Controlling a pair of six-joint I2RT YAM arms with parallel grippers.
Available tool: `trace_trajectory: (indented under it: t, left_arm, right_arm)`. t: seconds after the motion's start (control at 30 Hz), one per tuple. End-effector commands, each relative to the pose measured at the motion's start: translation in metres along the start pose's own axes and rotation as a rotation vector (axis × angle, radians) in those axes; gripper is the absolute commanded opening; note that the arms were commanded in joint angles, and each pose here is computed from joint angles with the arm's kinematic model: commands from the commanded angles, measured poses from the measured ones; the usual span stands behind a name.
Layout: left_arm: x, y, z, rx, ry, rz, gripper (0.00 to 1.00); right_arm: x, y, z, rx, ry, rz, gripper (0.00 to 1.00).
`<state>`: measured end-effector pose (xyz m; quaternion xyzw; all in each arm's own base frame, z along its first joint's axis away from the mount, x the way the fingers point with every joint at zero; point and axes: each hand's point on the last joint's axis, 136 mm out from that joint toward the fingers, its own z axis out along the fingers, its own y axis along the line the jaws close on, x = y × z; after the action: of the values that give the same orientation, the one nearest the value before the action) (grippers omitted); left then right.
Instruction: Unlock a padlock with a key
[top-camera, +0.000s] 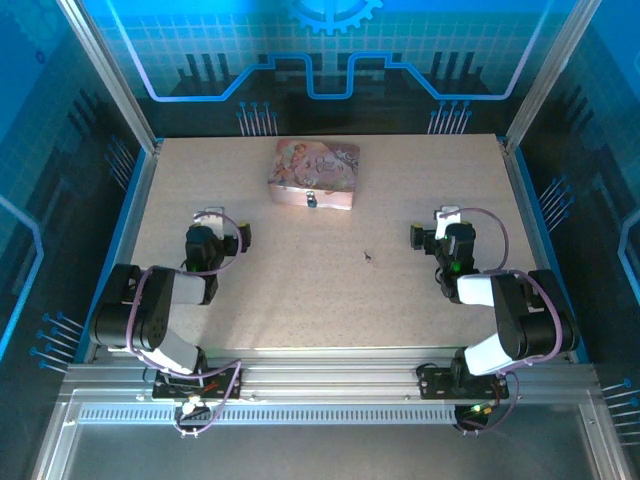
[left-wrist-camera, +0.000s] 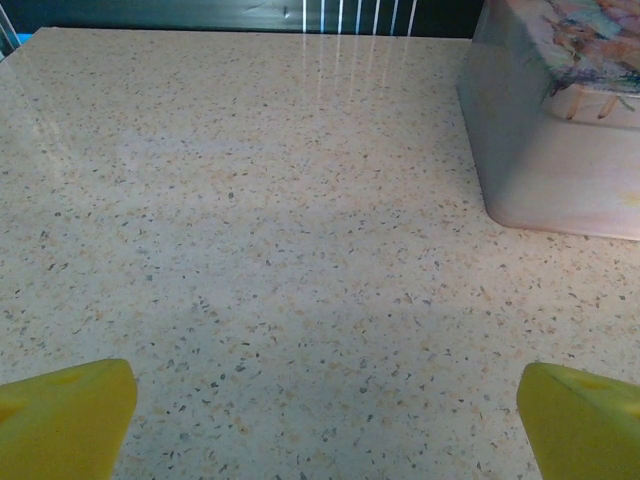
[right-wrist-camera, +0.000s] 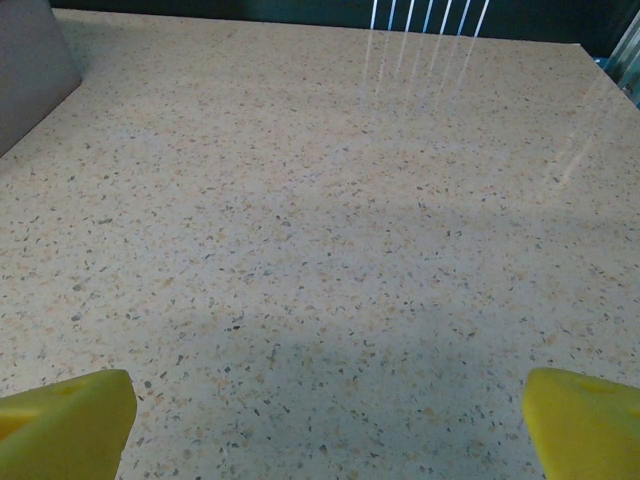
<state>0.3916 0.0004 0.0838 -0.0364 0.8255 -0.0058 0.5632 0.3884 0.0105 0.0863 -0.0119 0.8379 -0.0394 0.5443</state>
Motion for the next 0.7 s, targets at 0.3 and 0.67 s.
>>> trace_trajectory:
  t: [0.3,0.67]
  left_arm:
    - [-0.060,-0.027,-0.017,0.025,0.127,-0.039,0.98]
    - [-0.033,-0.172,-0.077,0.398,0.401,-0.082,0.79]
  right_arm:
    - [-0.045,0.014,-0.044,-0.084,0.265,0.136,0.99]
    - [0.002,0.125,-0.094,-0.280,0.588,0.053,0.67]
